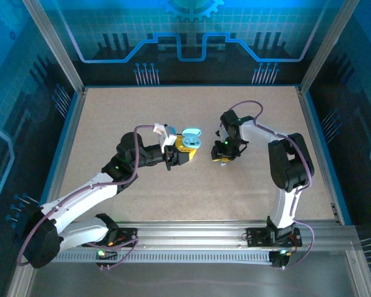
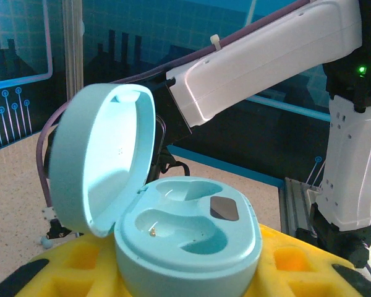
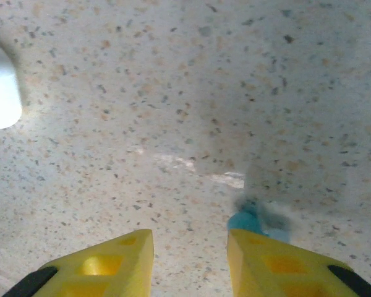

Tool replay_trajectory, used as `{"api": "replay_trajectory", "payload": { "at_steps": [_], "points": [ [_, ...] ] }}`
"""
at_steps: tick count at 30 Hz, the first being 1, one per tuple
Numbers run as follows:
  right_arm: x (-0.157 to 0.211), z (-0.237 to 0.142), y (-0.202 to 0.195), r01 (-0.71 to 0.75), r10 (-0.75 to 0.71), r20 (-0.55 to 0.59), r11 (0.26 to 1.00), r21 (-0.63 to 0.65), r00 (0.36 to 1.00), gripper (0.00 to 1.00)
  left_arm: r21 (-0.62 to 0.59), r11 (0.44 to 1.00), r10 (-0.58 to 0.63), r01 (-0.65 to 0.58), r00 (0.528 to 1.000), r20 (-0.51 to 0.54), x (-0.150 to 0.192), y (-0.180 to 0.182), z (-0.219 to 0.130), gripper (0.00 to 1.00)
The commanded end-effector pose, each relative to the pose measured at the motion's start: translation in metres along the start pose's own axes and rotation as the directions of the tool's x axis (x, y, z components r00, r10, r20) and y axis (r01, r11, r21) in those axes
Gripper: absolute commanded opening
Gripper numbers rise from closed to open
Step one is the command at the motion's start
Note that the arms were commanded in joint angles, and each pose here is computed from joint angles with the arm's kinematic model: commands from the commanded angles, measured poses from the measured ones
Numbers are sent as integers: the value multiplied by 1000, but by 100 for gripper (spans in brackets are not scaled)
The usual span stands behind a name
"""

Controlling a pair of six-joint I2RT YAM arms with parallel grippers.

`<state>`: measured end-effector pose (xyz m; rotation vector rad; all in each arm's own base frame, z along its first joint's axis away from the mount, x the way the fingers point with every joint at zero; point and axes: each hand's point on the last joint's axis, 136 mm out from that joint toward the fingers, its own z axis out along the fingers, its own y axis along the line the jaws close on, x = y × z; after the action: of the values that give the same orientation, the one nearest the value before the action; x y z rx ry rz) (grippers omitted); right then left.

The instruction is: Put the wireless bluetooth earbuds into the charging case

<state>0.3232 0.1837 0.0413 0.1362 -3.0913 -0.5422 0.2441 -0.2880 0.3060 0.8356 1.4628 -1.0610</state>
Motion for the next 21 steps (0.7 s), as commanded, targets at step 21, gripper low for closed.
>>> {"api": "replay_trajectory", "payload": {
  "at_steps": [21],
  "points": [
    [1,15,-15,100,-91,-71,987,127,993,41,-7,1000,21,-21,999,25,-7,-6,-6,37]
  ]
}}
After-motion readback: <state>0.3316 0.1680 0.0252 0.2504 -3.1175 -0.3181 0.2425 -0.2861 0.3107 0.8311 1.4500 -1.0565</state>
